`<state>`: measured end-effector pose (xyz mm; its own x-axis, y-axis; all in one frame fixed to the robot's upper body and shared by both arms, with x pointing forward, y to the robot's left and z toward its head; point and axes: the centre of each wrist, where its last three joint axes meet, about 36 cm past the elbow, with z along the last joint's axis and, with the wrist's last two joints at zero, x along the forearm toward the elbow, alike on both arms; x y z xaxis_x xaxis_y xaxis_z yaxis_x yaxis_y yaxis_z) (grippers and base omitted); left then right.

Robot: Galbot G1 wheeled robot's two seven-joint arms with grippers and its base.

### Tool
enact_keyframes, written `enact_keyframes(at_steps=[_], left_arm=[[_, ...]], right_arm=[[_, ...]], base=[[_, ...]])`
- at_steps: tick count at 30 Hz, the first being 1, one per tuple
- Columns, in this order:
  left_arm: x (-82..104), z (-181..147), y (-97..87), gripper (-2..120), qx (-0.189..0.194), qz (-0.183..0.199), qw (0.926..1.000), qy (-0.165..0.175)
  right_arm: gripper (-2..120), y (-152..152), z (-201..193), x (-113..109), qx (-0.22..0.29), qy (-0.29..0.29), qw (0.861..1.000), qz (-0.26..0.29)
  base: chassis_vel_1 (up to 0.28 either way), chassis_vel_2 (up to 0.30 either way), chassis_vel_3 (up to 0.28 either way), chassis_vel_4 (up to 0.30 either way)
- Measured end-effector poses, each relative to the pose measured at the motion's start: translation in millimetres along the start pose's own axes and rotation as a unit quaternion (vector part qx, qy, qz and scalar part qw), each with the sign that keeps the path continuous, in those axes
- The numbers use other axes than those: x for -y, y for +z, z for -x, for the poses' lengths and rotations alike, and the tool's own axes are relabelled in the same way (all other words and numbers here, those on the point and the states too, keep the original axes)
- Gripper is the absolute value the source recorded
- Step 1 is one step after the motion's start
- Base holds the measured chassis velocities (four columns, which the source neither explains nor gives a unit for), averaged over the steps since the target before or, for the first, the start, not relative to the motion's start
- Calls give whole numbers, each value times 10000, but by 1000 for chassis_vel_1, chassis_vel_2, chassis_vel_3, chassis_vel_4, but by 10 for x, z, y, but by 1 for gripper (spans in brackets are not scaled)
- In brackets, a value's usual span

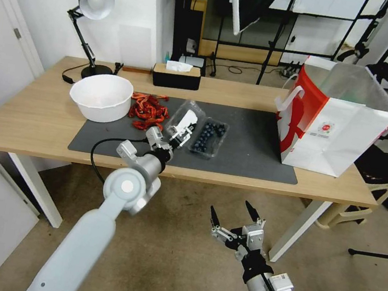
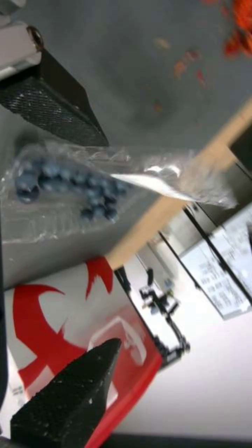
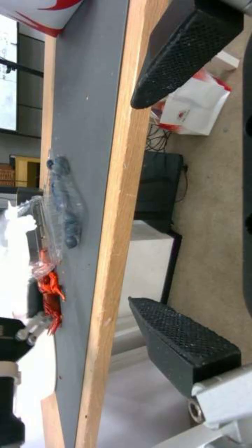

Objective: Close the takeout container lid, then place the container into the takeout bag.

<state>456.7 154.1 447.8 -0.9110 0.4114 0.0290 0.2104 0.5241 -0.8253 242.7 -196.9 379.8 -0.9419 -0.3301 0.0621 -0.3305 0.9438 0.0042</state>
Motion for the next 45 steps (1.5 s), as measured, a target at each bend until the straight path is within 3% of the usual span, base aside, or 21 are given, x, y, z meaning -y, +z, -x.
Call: enact_keyframes(at_steps=[10, 20, 26, 31, 37, 40, 45], left_arm=[[68, -19, 71, 100, 158, 265, 9969, 730], [138, 80, 209, 100, -297, 399, 9918, 1179], [136, 180, 235, 100, -495, 338, 9916, 1148], [161, 290, 163, 100, -808, -167, 9917, 982], [177, 315, 120, 100, -916, -368, 9912, 879], [199, 361, 24, 94, -1192, -664, 9898, 413], [207, 376, 21, 79, -1319, -469, 9901, 65]], right_arm=[[100, -5, -34, -32, 9, 14, 10000, -1], [100, -17, -65, -56, 13, 40, 10000, 2], [100, -17, -67, -63, 14, 52, 10000, 7], [100, -16, -67, -73, 20, 66, 10000, 17], [100, -14, -67, -74, 21, 72, 10000, 20], [100, -9, -67, -75, 18, 83, 10000, 28], [100, -20, -61, -72, 38, 89, 9999, 56]], base=[[0, 0, 0, 0], [0, 0, 0, 0], [0, 0, 0, 0], [0, 0, 0, 0], [0, 0, 0, 0], [0, 0, 0, 0], [0, 0, 0, 0]])
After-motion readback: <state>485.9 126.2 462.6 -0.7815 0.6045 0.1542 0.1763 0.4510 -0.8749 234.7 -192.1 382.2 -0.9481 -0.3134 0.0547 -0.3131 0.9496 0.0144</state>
